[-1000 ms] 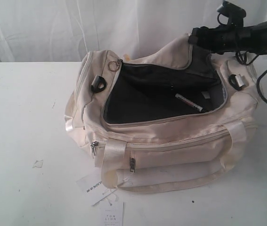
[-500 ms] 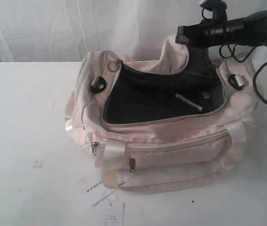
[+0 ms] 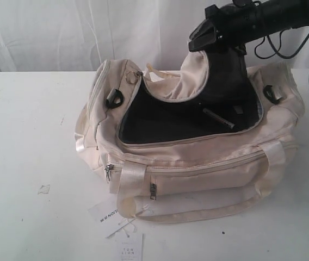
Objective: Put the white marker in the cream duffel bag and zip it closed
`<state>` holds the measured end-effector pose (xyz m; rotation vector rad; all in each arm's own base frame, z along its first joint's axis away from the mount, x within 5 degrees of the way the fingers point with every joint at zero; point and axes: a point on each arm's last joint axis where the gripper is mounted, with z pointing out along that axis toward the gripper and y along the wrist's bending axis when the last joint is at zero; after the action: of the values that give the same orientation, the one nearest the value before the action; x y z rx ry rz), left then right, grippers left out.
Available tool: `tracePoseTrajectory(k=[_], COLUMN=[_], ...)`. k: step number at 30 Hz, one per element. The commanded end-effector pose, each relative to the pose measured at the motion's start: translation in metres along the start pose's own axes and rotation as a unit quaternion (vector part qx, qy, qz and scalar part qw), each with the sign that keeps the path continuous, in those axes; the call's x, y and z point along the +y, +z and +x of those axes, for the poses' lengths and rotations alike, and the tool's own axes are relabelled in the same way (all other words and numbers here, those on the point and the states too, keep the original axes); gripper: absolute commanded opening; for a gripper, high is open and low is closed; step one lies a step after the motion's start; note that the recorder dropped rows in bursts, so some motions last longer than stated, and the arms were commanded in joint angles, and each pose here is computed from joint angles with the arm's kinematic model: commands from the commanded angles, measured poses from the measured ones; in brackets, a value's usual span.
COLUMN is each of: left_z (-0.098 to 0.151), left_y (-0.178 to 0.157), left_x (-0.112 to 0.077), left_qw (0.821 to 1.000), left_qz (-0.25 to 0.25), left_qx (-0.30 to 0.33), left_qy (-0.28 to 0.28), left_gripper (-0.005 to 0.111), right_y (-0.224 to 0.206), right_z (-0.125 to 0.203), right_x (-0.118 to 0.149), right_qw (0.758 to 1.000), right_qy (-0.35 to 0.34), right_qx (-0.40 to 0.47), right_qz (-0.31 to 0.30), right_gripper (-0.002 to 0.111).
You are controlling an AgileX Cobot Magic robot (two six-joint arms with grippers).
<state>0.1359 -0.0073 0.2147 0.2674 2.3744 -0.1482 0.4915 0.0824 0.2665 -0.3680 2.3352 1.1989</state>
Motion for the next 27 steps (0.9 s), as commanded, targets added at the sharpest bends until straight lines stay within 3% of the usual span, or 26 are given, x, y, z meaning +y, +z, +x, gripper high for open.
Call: tracePoseTrajectory(k=[1, 6, 8, 16, 19, 21, 24, 27], left_z=[0.002, 0.002, 0.002, 0.002, 0.001, 0.001, 0.000, 0.000], left_y=[0.000, 0.000, 0.000, 0.000, 0.000, 0.000, 0.000, 0.000], left_x=[-0.002, -0.002, -0.002, -0.001, -0.001, -0.001, 0.000, 0.000], left_qw=[1.000, 1.000, 1.000, 1.000, 1.000, 1.000, 1.000, 1.000], left_qz=[0.004, 0.004, 0.004, 0.003, 0.000, -0.001, -0.005, -0.005], left_qx=[0.000, 0.000, 0.000, -0.002, -0.005, -0.006, -0.010, -0.011], left_qy=[0.000, 0.000, 0.000, -0.002, -0.002, -0.002, -0.002, -0.003], left_gripper=[0.000, 0.000, 0.000, 0.000, 0.000, 0.000, 0.000, 0.000], right_y=[0.004, 0.012, 0.010, -0.038, -0.061, -0.074, -0.087, -0.097], right_z=[0.004, 0.013, 0.015, 0.003, 0.000, -0.002, -0.020, -0.031], right_x=[0.006, 0.007, 0.009, 0.042, 0.048, 0.042, 0.021, -0.011], right_qw=[0.999, 0.989, 0.983, 0.963, 0.941, 0.920, 0.895, 0.895], right_qy=[-0.015, -0.045, -0.046, -0.110, -0.174, -0.215, -0.249, -0.202], right_qx=[0.031, 0.087, 0.101, 0.084, 0.093, 0.105, 0.027, -0.057], right_qz=[0.028, 0.107, 0.145, 0.230, 0.276, 0.311, 0.368, 0.395], right_gripper=[0.014, 0.042, 0.048, 0.050, 0.050, 0.050, 0.050, 0.049])
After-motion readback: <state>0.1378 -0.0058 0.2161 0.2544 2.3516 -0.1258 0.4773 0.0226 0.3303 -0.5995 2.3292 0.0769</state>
